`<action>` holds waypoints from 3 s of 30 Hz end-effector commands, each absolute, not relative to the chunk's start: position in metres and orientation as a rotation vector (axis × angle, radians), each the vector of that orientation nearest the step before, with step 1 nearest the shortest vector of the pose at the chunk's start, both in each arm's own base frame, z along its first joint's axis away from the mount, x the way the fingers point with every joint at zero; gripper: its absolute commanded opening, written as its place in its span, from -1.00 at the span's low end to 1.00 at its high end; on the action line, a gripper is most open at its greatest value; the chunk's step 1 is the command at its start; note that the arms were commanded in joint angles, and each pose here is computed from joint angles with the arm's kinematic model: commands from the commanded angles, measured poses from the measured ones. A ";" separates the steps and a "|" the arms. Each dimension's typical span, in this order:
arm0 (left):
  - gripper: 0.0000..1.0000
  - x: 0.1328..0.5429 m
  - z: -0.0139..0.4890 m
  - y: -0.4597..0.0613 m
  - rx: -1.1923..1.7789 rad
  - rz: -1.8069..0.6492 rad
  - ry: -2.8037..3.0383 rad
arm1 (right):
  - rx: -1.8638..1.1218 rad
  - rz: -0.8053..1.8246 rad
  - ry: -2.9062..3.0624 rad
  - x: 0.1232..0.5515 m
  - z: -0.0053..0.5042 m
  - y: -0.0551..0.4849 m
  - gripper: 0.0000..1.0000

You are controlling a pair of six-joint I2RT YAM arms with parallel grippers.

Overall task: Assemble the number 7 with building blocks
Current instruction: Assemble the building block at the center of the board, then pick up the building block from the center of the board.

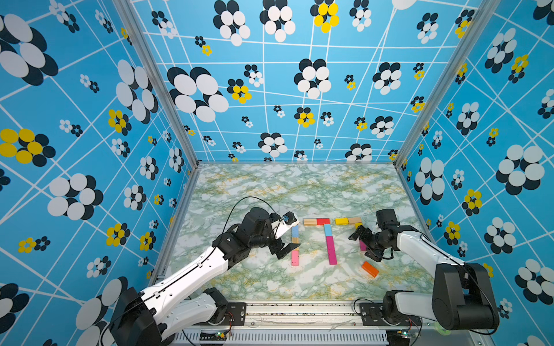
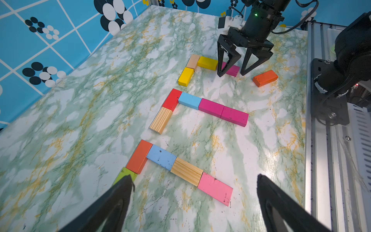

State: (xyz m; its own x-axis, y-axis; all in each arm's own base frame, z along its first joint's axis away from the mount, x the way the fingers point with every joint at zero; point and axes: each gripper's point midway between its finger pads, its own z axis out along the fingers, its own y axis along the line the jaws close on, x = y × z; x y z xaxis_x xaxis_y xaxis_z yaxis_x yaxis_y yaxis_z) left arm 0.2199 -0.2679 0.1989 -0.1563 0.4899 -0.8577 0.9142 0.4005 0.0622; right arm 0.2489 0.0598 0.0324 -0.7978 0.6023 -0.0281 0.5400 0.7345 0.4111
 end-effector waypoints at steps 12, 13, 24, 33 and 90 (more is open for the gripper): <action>0.98 0.217 0.203 -0.273 1.255 -0.636 1.755 | 0.902 0.555 2.794 0.251 0.020 0.054 0.95; 0.98 0.217 0.202 -0.273 1.257 -0.636 1.757 | 0.904 0.554 2.795 0.251 0.020 0.054 0.95; 0.98 0.217 0.202 -0.273 1.258 -0.631 1.757 | 0.906 0.542 2.800 0.251 0.017 0.051 0.95; 0.98 0.218 0.201 -0.272 1.257 -0.630 1.759 | 0.908 0.545 2.803 0.251 0.015 0.051 0.95; 0.98 0.211 0.220 -0.271 1.247 -0.640 1.697 | 0.898 0.174 2.978 0.156 0.031 0.060 0.96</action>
